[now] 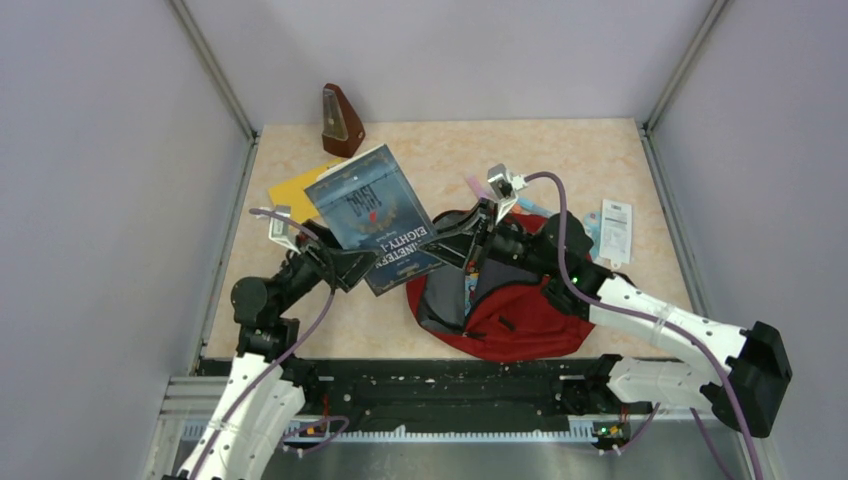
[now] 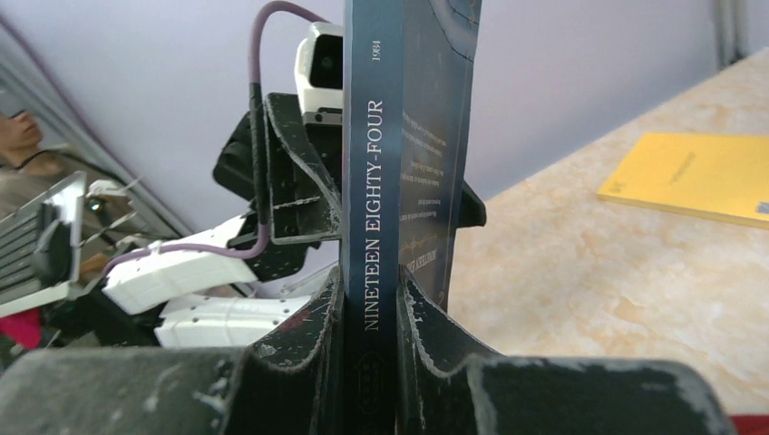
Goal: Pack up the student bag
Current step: Pick up the book from the center of the board.
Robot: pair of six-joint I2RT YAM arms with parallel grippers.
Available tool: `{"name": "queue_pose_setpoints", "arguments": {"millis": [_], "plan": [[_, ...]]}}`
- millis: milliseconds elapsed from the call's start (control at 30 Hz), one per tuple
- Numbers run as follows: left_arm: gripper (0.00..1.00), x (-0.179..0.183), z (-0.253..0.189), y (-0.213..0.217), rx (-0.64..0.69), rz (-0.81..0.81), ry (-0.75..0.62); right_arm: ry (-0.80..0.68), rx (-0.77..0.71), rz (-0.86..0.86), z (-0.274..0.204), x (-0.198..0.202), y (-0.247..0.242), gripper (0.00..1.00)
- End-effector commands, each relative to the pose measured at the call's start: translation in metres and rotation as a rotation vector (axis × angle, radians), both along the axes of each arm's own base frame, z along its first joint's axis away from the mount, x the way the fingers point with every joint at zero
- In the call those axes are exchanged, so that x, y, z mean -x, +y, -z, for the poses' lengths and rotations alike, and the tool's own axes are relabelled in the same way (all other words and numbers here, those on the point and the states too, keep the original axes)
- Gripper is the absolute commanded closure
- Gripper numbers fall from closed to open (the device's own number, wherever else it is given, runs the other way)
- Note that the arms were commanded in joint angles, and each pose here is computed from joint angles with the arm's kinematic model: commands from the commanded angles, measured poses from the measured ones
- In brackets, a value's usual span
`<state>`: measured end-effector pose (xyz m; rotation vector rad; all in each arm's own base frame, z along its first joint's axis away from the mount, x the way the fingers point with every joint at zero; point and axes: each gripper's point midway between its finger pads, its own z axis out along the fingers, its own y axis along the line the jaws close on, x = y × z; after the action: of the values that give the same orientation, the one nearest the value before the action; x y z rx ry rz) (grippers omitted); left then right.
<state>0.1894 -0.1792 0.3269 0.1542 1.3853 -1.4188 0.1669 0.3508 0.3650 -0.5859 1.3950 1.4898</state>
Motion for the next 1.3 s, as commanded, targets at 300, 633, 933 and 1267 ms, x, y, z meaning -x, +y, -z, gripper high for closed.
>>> {"name": "queue_pose_setpoints", "arguments": {"millis": [300,633,933,1267], "plan": [[0.17,0.053,-0.063,-0.007,0.035,0.175,-0.256,-0.245,-0.287,-0.134,-0.096,0.048,-0.027,1.0],[0.7,0.062,-0.058,-0.006,0.053,0.189,-0.261,-0.204,-0.23,-0.074,-0.076,0.033,-0.022,1.0],[1.0,0.043,-0.046,-0.004,0.056,0.126,-0.181,-0.13,0.033,0.236,-0.019,-0.027,-0.026,0.72],[1.0,-0.029,0.02,0.004,-0.123,-0.1,0.078,0.106,0.606,0.954,0.077,-0.105,-0.153,0.05]]}}
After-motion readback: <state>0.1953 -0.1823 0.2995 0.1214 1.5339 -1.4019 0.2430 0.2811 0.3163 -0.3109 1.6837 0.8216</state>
